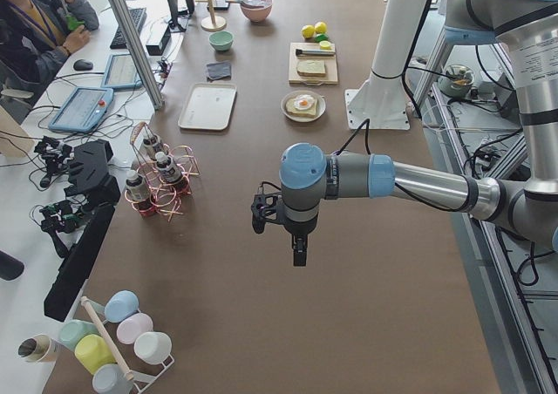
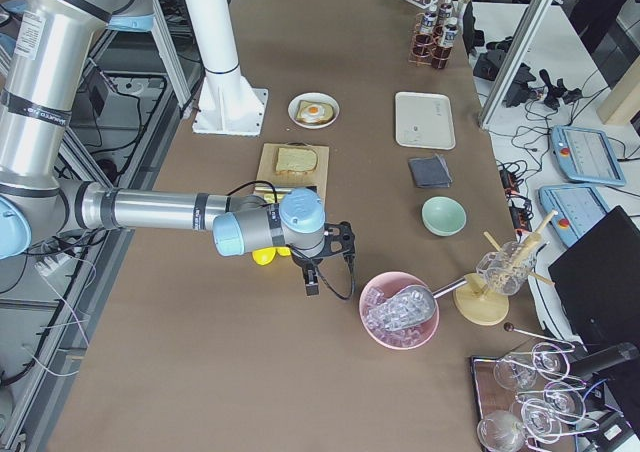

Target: Make sandwich and place on tray

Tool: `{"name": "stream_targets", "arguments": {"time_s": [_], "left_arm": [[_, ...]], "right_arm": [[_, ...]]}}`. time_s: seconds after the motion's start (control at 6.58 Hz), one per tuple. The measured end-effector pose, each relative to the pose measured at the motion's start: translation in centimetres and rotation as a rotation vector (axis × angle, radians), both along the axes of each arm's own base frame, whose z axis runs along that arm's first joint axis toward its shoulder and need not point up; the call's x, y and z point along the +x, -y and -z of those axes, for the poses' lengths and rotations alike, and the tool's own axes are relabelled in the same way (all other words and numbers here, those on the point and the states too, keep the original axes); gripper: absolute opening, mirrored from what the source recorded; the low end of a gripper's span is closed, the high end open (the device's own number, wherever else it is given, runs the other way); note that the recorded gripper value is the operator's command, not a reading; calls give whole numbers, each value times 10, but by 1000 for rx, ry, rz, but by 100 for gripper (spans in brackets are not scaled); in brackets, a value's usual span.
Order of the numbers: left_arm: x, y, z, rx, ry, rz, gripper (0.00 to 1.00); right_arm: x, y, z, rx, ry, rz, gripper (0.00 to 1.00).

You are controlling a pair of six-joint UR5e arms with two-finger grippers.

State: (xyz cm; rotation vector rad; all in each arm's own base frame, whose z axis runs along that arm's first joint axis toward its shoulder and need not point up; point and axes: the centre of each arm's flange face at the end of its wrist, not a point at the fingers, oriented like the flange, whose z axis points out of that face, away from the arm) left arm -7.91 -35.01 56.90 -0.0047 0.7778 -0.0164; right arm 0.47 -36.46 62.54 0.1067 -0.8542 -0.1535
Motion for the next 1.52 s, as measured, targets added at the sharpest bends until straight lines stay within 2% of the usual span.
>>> {"name": "stream_targets", "arguments": {"time_s": [0.91,1.52], "left_arm": [[0,1,3,16,1,3,98],[0,2,4,23,1,3,98]], "right_arm": [[1,-5,-1,-2,-5,-6,99],[-7,8,25,-21,46,-133,99]]}}
